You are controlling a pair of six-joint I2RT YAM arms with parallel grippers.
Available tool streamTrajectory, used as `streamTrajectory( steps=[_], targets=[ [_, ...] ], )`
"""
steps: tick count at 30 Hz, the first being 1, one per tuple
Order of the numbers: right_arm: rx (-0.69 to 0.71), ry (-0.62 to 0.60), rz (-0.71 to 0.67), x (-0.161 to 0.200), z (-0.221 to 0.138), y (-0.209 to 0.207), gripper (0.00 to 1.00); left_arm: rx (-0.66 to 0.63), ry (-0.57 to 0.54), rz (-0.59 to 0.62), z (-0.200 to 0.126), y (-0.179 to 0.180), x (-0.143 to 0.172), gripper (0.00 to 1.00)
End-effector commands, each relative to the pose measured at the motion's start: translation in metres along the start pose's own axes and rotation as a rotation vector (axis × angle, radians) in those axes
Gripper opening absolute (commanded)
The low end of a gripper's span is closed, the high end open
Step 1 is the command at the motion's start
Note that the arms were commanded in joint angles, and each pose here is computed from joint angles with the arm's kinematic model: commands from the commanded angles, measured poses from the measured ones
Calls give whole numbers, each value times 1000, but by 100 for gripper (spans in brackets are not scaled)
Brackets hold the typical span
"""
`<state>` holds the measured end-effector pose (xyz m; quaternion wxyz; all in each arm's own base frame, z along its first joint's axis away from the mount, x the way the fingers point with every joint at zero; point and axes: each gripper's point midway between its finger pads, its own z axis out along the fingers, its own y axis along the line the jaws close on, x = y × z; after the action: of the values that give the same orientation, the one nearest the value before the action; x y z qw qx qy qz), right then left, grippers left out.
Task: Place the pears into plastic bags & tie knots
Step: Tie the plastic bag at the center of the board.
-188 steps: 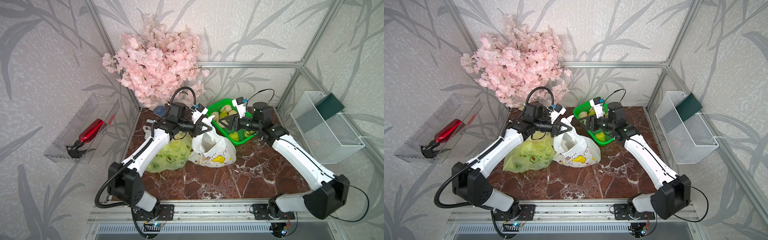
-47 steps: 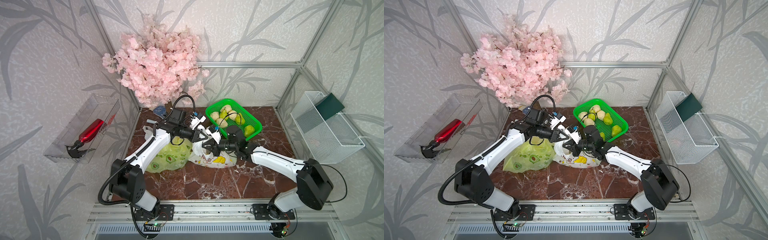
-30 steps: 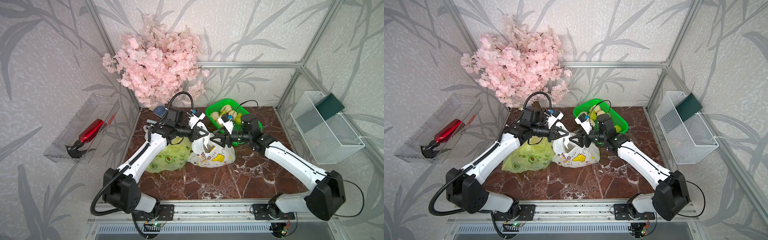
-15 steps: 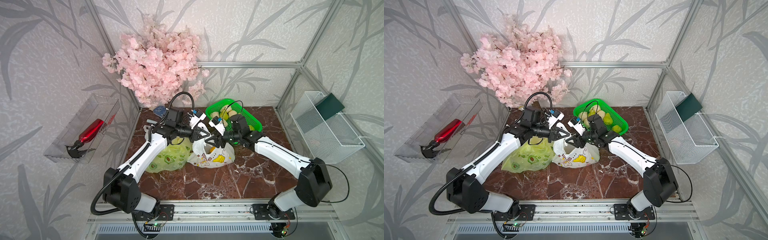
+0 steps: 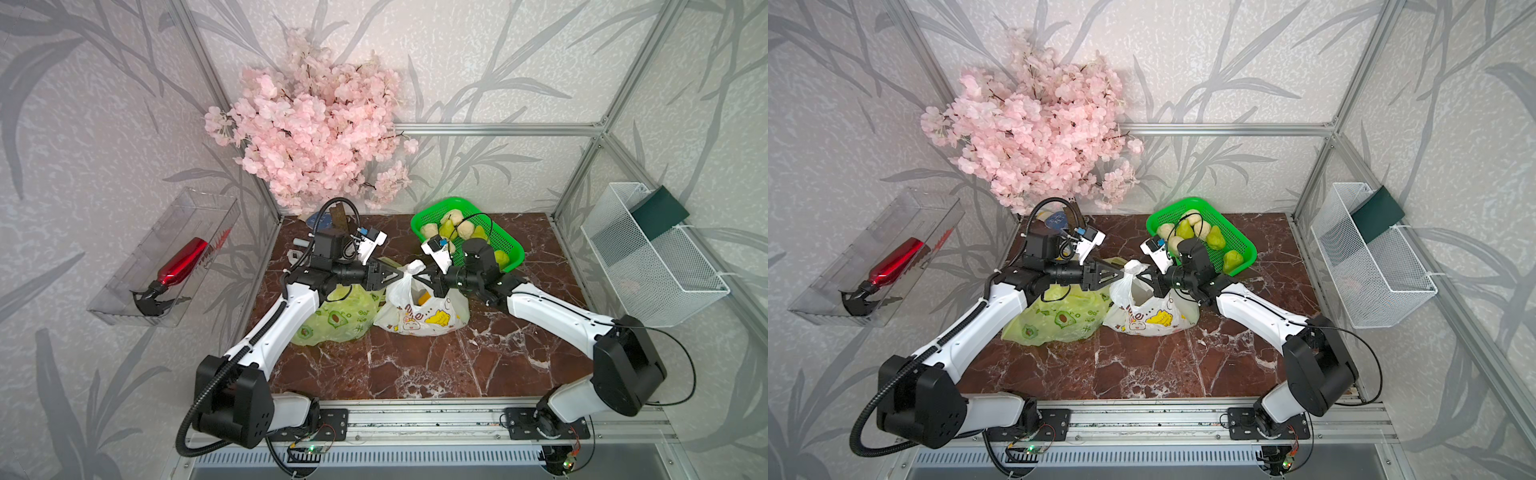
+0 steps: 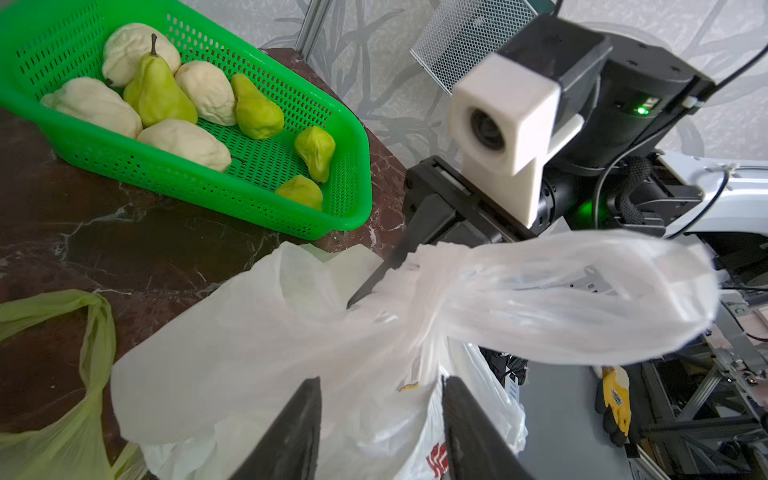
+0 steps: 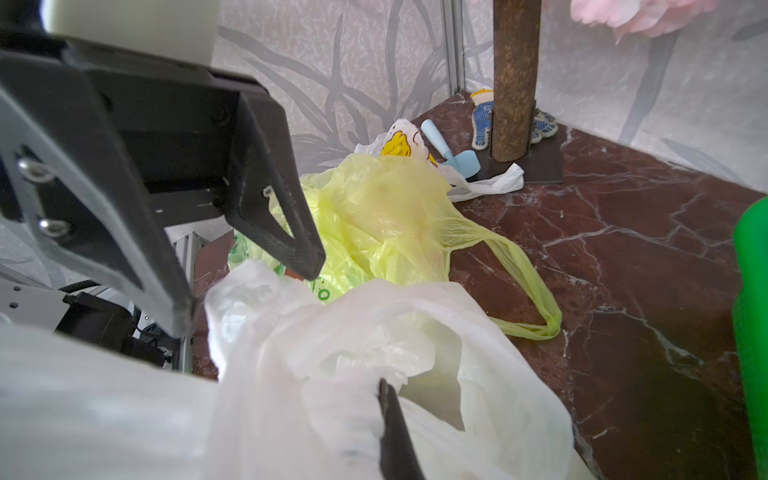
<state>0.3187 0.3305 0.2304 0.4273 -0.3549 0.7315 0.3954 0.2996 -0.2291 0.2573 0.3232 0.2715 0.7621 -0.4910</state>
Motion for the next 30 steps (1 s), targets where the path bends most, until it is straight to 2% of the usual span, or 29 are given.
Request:
streamTrajectory(
  steps=[1,8,12,15,18,21,25,27,30],
  targets=[
    [45,-163,-43,-38,-10,-1,0,122,-41,23,10,-27,-7,45],
    [-48,-453,-77,-74,-31,20,0,248,-11,44,38,-65,9,32],
    [-150,-552,-58,-71,-33,29,0,260,14,35,57,-70,17,33],
    [-196,-596,-9,-62,-34,22,0,222,61,21,50,-66,29,40],
    [-220,-598,72,-56,-33,8,0,104,89,32,25,-57,36,45],
    [-236,-588,62,-55,-33,10,0,-9,-14,2,-10,-47,17,47],
    [-263,-557,77,-54,-28,11,0,-126,-142,48,-45,-35,-7,45],
    [-271,-544,89,-52,-25,11,0,-141,-155,35,-43,-26,-20,41],
    [-292,-537,113,-54,-25,12,0,-30,-106,28,-25,-28,-30,42]
  ],
)
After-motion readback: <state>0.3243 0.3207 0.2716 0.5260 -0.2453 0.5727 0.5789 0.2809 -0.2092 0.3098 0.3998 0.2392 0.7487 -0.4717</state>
